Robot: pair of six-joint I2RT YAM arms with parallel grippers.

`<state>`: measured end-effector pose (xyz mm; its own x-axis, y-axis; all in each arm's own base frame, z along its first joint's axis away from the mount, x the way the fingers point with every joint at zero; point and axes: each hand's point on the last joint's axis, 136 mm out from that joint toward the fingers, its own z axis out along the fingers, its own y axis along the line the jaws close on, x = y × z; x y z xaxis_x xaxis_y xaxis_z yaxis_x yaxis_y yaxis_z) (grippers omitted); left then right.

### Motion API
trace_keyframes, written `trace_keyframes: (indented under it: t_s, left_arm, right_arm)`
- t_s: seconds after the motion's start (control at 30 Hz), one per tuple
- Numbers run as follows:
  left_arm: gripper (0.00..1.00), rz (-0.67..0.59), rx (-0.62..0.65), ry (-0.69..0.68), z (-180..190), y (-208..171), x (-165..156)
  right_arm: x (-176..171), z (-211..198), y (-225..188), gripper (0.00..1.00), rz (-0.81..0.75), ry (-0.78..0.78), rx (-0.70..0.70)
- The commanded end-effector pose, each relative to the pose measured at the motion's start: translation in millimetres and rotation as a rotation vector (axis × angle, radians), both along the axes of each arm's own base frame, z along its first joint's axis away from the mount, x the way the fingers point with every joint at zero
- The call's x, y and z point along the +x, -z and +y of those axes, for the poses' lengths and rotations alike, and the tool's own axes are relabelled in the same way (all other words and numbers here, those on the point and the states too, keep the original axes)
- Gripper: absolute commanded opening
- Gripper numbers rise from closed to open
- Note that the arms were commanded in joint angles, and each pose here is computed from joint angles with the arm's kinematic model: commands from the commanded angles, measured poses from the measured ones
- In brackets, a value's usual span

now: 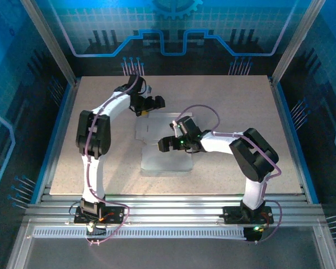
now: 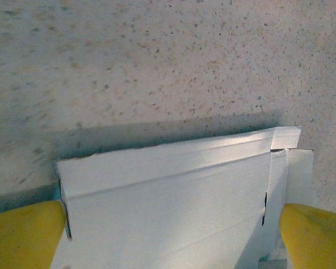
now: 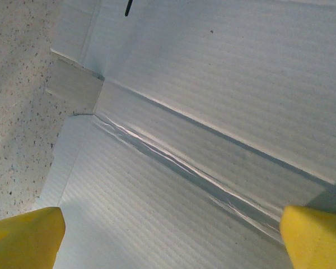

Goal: Fold the paper box

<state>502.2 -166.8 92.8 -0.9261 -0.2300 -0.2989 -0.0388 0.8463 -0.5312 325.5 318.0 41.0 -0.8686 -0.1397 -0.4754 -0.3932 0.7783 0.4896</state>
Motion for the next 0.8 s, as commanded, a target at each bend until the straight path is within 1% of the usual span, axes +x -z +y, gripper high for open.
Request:
trace_keyframes:
  t_s: [0.0, 0.13, 0.3, 0.43, 0.53, 0.63, 0.7, 0.77]
  left_arm:
    - [0.99, -0.022, 0.035, -0.040, 28, -20, -12]
    - [0.99, -0.010, 0.079, -0.056, 44, -20, -26]
    - [0.98, 0.011, 0.066, -0.071, 53, -17, -38]
    - [0.92, 0.031, 0.063, -0.049, 57, -9, -40]
    - [0.84, 0.062, 0.021, -0.048, 60, -1, -39]
    - [0.79, 0.080, 0.014, -0.049, 68, 9, -37]
    - [0.72, 0.092, 0.004, -0.049, 74, 15, -37]
    - [0.68, 0.109, -0.032, -0.032, 73, 20, -38]
  right_arm:
    - [-21, -8, 12, 1.00, 0.060, -0.030, -0.045]
    - [-23, -6, 12, 1.00, 0.063, -0.042, -0.037]
    - [-27, -5, 12, 1.00, 0.066, -0.063, -0.023]
    - [-29, -6, 11, 1.00, 0.063, -0.068, -0.022]
    - [-30, -7, 12, 1.00, 0.061, -0.069, -0.024]
    - [-30, -7, 11, 1.00, 0.062, -0.071, -0.024]
    - [-30, -7, 10, 1.00, 0.060, -0.072, -0.024]
    - [-31, -7, 9, 1.00, 0.059, -0.076, -0.027]
